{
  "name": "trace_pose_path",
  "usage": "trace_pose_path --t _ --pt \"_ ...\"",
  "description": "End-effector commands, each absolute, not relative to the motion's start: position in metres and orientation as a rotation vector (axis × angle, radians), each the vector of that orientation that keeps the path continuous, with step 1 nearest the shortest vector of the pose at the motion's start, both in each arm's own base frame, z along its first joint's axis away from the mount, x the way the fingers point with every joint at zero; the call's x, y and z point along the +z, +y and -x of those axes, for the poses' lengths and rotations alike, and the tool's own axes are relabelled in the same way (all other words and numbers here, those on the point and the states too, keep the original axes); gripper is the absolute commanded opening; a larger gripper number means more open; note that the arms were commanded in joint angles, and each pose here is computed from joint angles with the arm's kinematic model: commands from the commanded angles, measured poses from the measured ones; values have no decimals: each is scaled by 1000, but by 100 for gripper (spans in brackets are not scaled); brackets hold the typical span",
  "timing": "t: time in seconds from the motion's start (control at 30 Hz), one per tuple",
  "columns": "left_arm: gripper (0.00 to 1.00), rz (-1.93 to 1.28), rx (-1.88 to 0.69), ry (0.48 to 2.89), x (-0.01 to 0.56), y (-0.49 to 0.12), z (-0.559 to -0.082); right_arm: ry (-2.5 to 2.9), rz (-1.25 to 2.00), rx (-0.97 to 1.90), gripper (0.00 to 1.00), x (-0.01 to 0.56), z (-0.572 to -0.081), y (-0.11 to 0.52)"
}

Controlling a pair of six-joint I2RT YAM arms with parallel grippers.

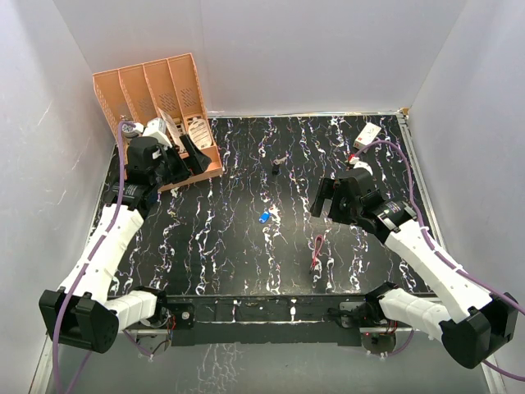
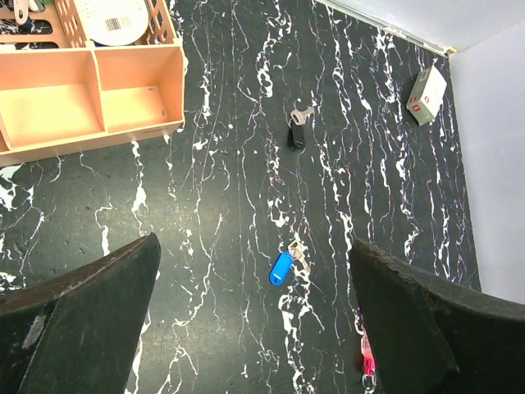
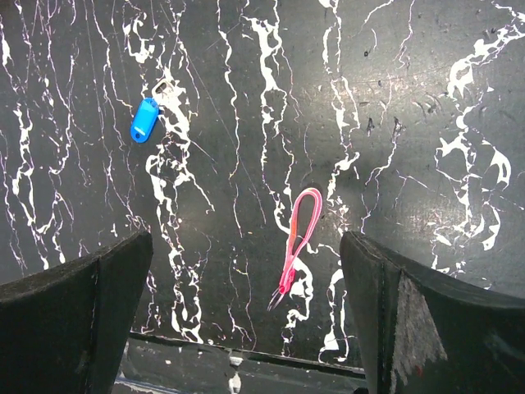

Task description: Put the keys on the keyring

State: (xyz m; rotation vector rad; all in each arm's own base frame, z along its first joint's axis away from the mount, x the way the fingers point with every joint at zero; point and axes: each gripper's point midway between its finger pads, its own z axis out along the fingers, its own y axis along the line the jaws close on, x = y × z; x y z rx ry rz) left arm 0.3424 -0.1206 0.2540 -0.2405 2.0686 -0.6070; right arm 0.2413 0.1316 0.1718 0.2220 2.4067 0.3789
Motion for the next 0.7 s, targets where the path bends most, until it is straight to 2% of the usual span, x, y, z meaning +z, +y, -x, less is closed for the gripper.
trace_pose_path --t 0.0,0.37,0.67 --pt "99 208 -622 2018 271 -122 -334 2369 -231 399 98 181 -244 134" --pt "99 129 -671 2010 274 -131 -328 2395 -222 398 98 176 -239 135" --pt "99 47 -681 2109 246 -164 -312 2514 -261 441 95 137 -196 132"
